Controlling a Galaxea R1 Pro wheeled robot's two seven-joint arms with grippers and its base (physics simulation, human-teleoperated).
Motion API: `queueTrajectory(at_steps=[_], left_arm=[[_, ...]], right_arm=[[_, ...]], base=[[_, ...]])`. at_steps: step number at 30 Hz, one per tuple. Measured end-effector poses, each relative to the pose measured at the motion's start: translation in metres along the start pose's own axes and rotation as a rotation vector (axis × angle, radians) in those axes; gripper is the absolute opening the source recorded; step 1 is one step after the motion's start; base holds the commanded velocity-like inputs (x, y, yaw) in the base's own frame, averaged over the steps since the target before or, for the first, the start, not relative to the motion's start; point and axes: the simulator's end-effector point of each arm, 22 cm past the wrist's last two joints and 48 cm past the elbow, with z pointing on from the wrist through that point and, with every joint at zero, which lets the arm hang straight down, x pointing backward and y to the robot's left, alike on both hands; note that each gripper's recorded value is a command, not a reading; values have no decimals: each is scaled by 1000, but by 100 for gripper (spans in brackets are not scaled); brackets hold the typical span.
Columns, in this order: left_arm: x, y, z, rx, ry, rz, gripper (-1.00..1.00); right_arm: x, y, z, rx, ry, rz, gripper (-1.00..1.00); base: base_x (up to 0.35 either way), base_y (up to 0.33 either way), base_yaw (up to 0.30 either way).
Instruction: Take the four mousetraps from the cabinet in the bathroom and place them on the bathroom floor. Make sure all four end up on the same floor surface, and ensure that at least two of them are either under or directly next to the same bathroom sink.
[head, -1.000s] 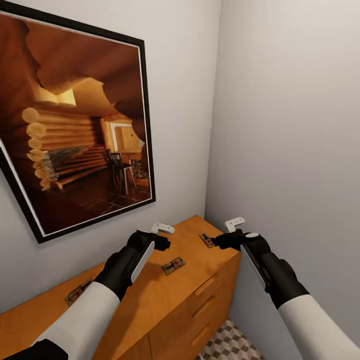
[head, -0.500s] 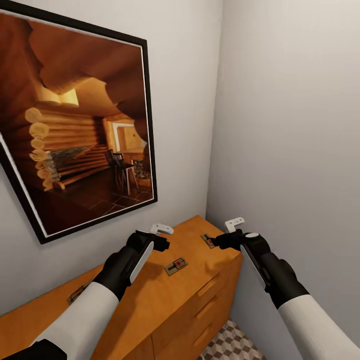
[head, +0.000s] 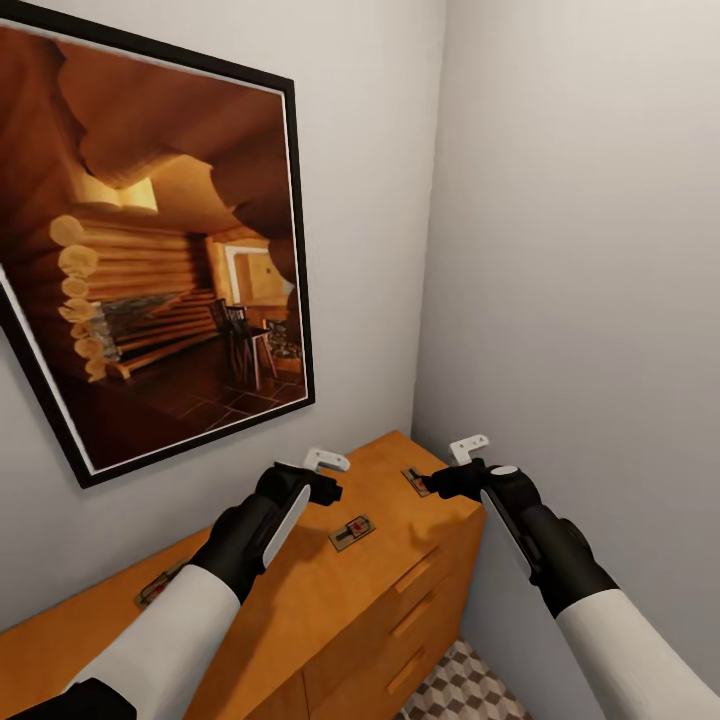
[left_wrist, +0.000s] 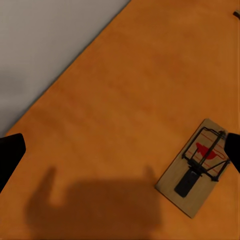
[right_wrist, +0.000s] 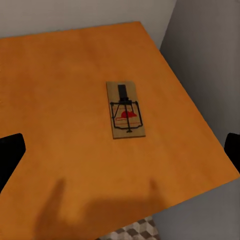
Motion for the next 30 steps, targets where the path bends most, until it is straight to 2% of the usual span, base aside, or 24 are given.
queueTrajectory(at_steps=[5, 14, 21, 30], left_arm=[[1, -4, 0, 3, 3, 15, 100], [5, -18, 1, 10, 5, 77, 100], [6, -21, 1, 17, 7, 87, 100], [7, -28, 1, 50, 9, 90, 100]], right_arm=[[0, 0, 0, 1, 0, 1, 100], [0, -1, 0, 5, 0, 2, 100], [0, -2, 0, 6, 0, 1, 100], [0, -2, 0, 8, 0, 1, 100]], base=[[0, 0, 0], [-47, -41, 0], [-163, -147, 0], [-52, -47, 0]])
